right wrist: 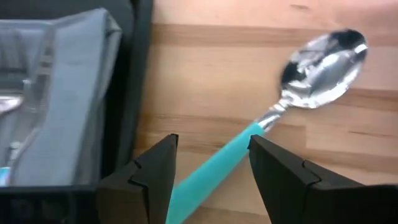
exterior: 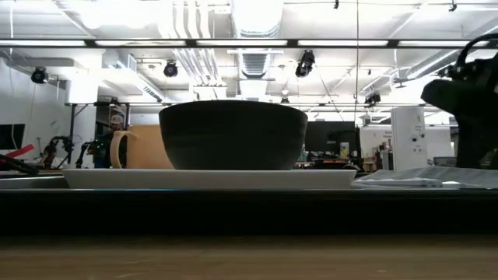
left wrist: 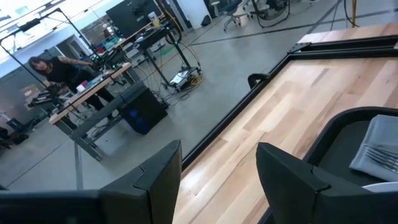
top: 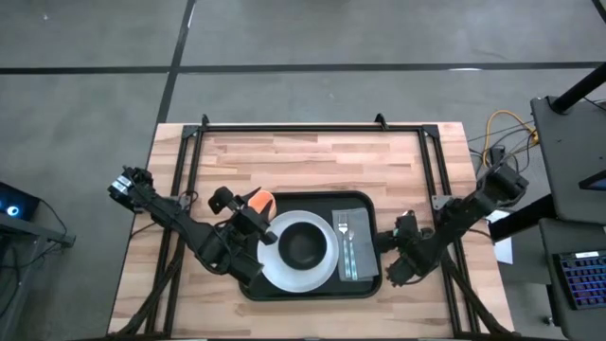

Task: Set up tray
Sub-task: Put the green spoon to the right of the green knife on the gray napkin, then return to Home Position

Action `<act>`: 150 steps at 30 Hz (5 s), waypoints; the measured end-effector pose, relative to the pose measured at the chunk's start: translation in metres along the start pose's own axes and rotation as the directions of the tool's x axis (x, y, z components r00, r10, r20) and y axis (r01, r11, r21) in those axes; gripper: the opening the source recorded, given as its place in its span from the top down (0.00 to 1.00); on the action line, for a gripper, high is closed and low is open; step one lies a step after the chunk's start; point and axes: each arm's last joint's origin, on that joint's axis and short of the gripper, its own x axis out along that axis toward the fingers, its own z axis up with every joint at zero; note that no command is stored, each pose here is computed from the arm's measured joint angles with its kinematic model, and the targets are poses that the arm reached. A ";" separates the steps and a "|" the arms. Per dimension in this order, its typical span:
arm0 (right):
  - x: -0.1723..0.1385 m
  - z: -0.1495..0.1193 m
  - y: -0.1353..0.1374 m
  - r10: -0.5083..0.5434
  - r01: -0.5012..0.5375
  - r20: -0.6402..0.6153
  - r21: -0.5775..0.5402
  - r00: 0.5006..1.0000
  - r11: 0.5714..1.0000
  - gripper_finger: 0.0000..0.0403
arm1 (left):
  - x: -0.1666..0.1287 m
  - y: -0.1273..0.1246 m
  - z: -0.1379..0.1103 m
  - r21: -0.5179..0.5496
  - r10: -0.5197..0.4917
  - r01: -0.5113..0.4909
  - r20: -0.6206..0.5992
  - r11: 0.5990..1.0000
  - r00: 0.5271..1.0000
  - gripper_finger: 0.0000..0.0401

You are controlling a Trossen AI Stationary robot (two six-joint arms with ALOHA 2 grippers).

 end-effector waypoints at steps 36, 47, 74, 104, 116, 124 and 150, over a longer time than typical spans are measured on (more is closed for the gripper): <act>0.009 -0.024 -0.007 -0.124 0.121 -0.072 -0.051 0.990 0.991 0.68 | -0.028 0.000 0.008 -0.043 -0.094 0.095 0.041 0.995 0.995 0.53; 0.011 -0.020 -0.010 -0.160 0.158 -0.033 -0.062 0.987 0.985 0.76 | -0.029 0.000 0.008 -0.047 -0.096 0.098 0.042 0.994 0.994 0.53; -0.064 -0.003 0.044 -0.018 0.017 -0.021 -0.041 1.000 0.999 0.93 | -0.029 0.000 0.008 -0.067 -0.093 0.096 0.048 0.993 0.995 0.53; 0.008 -0.040 0.127 -0.161 0.164 0.059 -0.045 0.985 0.985 0.93 | -0.035 0.002 0.012 -0.061 -0.117 0.120 0.053 0.991 0.992 0.53; 0.014 -0.043 0.127 -0.136 0.139 0.050 -0.061 0.989 0.988 0.87 | -0.035 0.002 0.012 -0.045 -0.117 0.120 0.051 0.992 0.992 0.53; 0.002 -0.038 0.133 -0.121 0.123 0.029 -0.087 0.992 0.989 0.66 | -0.035 0.002 0.012 -0.044 -0.118 0.120 0.051 0.992 0.992 0.53; -0.107 0.060 0.046 0.414 -0.134 0.482 -0.513 0.773 0.848 0.59 | 0.032 0.036 0.028 0.088 0.097 -0.091 -0.063 0.992 0.993 0.53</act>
